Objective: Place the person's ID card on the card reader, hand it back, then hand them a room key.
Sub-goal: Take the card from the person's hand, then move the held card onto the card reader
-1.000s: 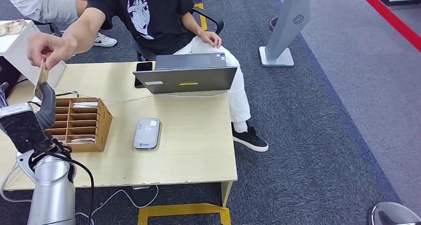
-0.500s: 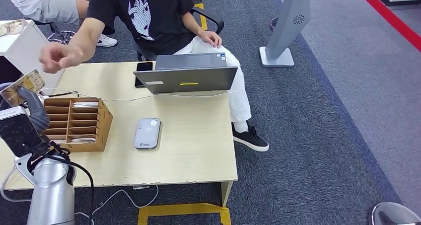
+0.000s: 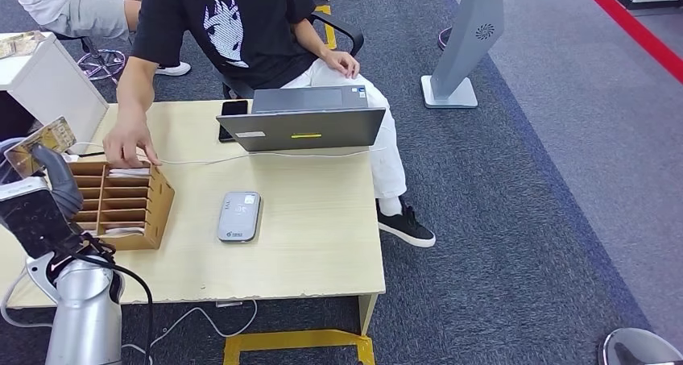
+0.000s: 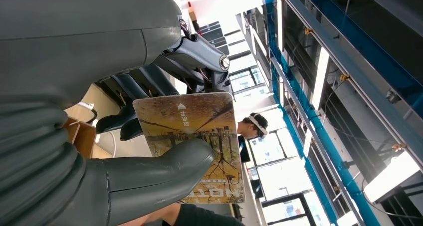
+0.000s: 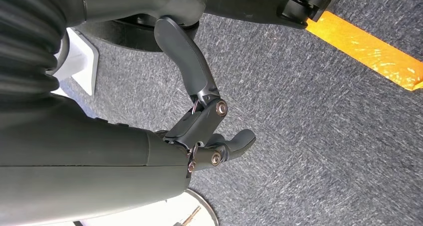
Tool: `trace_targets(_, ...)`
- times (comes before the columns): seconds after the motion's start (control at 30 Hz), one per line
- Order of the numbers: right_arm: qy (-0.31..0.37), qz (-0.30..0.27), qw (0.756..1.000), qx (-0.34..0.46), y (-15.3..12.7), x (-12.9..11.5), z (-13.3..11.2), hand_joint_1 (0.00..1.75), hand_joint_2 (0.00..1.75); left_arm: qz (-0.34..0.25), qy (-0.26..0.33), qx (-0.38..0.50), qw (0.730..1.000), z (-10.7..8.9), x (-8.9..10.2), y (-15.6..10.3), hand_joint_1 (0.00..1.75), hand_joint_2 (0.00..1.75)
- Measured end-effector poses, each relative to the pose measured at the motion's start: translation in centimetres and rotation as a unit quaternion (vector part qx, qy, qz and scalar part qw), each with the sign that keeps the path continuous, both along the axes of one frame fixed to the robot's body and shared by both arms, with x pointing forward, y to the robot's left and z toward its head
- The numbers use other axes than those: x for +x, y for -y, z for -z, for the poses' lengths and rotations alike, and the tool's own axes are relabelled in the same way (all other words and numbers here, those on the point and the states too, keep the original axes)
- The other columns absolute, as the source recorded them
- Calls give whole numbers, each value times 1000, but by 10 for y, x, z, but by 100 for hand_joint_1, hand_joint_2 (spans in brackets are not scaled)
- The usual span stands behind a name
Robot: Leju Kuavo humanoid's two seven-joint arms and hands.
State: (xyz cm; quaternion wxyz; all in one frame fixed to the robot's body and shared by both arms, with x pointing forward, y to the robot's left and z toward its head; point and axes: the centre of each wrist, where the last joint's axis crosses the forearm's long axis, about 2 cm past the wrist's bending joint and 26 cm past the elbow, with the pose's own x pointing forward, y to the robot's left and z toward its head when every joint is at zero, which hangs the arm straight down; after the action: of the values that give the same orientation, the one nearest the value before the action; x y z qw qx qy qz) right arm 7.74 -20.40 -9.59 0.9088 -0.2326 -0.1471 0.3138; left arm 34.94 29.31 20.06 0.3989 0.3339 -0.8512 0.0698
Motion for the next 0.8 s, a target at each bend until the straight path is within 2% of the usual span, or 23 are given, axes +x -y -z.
trace_targets(0.2, 2, -3, 1000, 1, 0, 0, 0, 0, 175, 18, -30, 15, 999, 18, -10, 11, 175, 175)
trace_targets(0.53, 4, -2, 1000, 3, -1, 1, 0, 0, 175, 74, -153, 16, 985, 85, -34, 54, 175, 175)
trace_targets(0.8, -2, 5, 1000, 3, -3, 5, -1, 0, 175, 86, -229, 20, 969, 117, -35, 68, 175, 175)
